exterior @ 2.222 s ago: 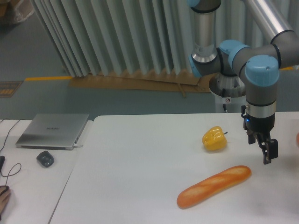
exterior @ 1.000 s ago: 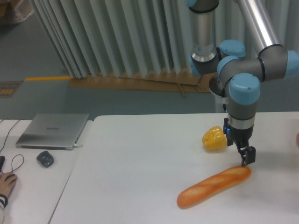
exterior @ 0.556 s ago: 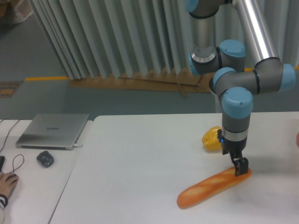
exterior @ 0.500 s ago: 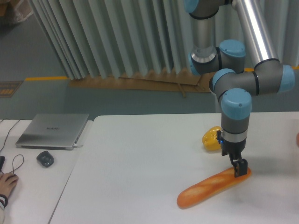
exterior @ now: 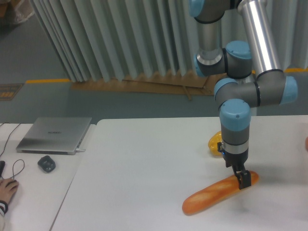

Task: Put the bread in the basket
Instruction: 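Close the gripper around the baguette's middle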

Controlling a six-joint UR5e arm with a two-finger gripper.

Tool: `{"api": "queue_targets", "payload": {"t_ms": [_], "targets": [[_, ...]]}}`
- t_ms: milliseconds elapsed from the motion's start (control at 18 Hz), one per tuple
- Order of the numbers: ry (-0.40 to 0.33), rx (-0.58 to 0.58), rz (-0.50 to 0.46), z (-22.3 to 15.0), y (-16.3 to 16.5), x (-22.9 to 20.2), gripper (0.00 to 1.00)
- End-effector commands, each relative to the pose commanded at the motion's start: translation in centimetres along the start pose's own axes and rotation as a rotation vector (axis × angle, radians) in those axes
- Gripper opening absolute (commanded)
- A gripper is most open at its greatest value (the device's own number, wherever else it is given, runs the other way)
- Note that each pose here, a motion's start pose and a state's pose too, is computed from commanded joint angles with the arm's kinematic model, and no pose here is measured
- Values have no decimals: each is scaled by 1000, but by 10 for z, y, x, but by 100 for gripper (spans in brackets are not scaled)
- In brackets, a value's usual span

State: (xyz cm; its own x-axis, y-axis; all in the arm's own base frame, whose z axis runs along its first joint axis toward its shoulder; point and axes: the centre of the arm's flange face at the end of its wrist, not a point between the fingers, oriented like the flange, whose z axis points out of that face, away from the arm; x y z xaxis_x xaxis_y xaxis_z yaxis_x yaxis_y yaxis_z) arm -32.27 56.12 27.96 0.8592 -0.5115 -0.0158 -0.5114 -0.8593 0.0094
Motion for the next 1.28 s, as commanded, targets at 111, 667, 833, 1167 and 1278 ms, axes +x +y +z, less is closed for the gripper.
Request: {"api": "queue_targets", "payload": {"t_ms": [111,667,833,1167,1278], "targets": [[3,-6,-6,6,-2,-1,100],[7,-23,36,16,-26,6,100],[3,-41,37,17,-26,7,100],[4,-42,42,19,-27,7,100],[6,-42,42,20,-27,7,93]]}}
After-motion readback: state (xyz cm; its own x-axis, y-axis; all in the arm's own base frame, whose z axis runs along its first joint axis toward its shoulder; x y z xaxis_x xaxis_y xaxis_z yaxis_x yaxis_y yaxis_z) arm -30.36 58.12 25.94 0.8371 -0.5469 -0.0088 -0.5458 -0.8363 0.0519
